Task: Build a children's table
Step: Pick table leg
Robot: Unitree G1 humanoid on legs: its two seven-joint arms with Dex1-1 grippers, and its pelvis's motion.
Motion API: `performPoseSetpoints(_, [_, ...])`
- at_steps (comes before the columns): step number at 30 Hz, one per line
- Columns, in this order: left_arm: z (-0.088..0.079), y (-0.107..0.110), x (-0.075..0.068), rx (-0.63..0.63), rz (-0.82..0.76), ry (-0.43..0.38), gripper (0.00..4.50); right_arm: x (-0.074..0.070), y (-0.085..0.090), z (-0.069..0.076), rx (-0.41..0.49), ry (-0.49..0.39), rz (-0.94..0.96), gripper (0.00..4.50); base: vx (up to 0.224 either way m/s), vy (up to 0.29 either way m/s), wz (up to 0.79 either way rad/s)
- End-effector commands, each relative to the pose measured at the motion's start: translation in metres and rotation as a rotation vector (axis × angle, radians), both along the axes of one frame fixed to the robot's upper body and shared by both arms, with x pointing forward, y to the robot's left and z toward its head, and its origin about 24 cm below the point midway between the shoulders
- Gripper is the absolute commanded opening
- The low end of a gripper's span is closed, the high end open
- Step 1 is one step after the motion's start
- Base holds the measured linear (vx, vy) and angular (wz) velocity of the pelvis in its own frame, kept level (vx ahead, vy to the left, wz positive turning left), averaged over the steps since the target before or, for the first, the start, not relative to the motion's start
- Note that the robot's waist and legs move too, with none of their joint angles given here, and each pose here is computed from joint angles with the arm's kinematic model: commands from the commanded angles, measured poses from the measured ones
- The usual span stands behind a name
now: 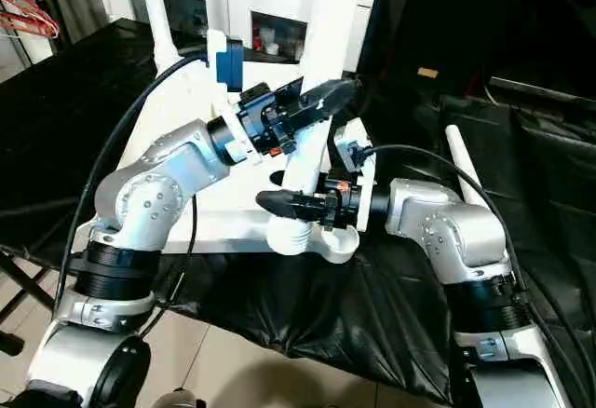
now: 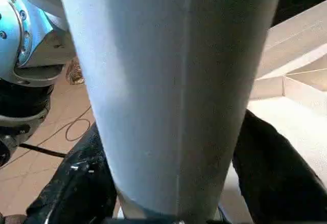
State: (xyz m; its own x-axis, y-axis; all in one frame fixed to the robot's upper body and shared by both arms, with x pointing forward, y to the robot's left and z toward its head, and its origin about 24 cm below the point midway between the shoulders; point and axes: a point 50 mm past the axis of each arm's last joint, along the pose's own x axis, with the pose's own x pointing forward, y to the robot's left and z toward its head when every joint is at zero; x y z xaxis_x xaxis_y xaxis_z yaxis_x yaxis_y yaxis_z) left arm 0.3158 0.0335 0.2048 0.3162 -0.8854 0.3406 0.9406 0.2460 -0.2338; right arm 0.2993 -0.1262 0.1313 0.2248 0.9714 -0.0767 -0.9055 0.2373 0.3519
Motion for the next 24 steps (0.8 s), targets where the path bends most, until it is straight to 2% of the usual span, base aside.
performPoseSetpoints(1, [0.0010,-0.0027,-0.0023,0.010,-0.027,-0.010,1.81,0.0012,-0.0035,0.0040,-0.009,-0.004,0.001,2.73,0.000,0.000,0.00])
performPoseSetpoints(9, [0.0013,-0.0016,-0.0007,0.013,-0.026,-0.013,1.81,0.0011,-0.0052,0.0025,-0.018,0.004,0.002,2.02,0.000,0.000,0.00])
performPoseSetpoints(12, [0.0013,-0.0015,-0.0006,0.015,-0.031,-0.014,1.81,0.0010,-0.0055,0.0022,-0.019,0.006,0.002,1.95,0.000,0.000,0.00])
performPoseSetpoints(14, [0.0013,-0.0015,-0.0006,0.016,-0.033,-0.015,1.81,0.0016,-0.0055,0.0020,-0.020,0.005,-0.006,2.50,0.000,0.000,0.00])
performPoseSetpoints(17, [0.0012,-0.0013,-0.0004,0.018,-0.034,-0.015,1.81,0.0028,-0.0058,0.0012,-0.024,0.006,-0.020,2.83,0.000,0.000,0.00])
performPoseSetpoints(19, [0.0010,-0.0010,0.0001,0.020,-0.034,-0.015,1.81,0.0035,-0.0064,0.0012,-0.025,0.005,-0.027,2.96,0.000,0.000,0.00])
performPoseSetpoints(24, [0.0011,-0.0006,0.0013,0.023,-0.028,-0.016,1.81,0.0027,-0.0081,0.0014,-0.020,0.015,-0.020,2.96,0.000,0.000,0.00])
